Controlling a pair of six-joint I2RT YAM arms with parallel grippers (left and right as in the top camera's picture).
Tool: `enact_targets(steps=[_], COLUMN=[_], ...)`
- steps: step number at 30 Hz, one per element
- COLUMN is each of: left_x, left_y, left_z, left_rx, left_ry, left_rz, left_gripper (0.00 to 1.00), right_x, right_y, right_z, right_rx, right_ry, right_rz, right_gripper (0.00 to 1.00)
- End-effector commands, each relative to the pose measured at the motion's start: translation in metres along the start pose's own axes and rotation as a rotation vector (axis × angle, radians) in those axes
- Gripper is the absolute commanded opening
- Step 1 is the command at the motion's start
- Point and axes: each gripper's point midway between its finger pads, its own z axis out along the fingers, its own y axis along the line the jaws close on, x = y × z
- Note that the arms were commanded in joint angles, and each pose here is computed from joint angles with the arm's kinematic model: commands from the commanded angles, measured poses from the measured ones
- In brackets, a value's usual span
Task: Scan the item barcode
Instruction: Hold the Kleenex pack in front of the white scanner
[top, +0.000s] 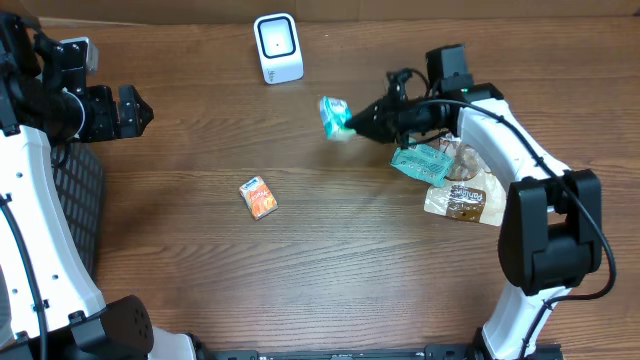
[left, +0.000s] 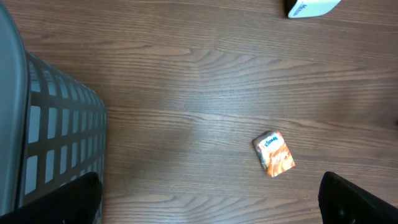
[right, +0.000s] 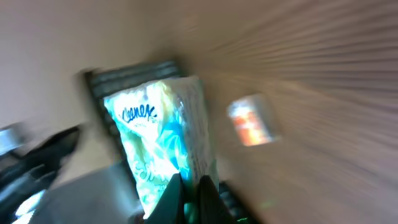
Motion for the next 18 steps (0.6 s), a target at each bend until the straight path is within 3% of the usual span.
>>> enact_targets(steps=[1,9,18], left_x=[-0.003,-0.003,-0.003], left_y=[-0.003,-0.003,-0.003], left_z=[-0.003,-0.003,-0.003], left_rx=[0.002,0.002,0.002], left_ry=[-0.012,-0.012,-0.012], left_rz=[0.027,0.027,0.027], left_gripper=[0.99,1.0,1.0], right_x=[-0.017,-0.039,-0.07], right_y=[-0.016,0.034,0.148], right_z=[-0.007,-0.046,-0.078], right_rx=[0.222,0.535,0.91], right_ry=[-0.145,-0.346,-0.863], right_rz=[-0.158,-0.306,-0.712], right_gripper=[0.04,0.04,0.04])
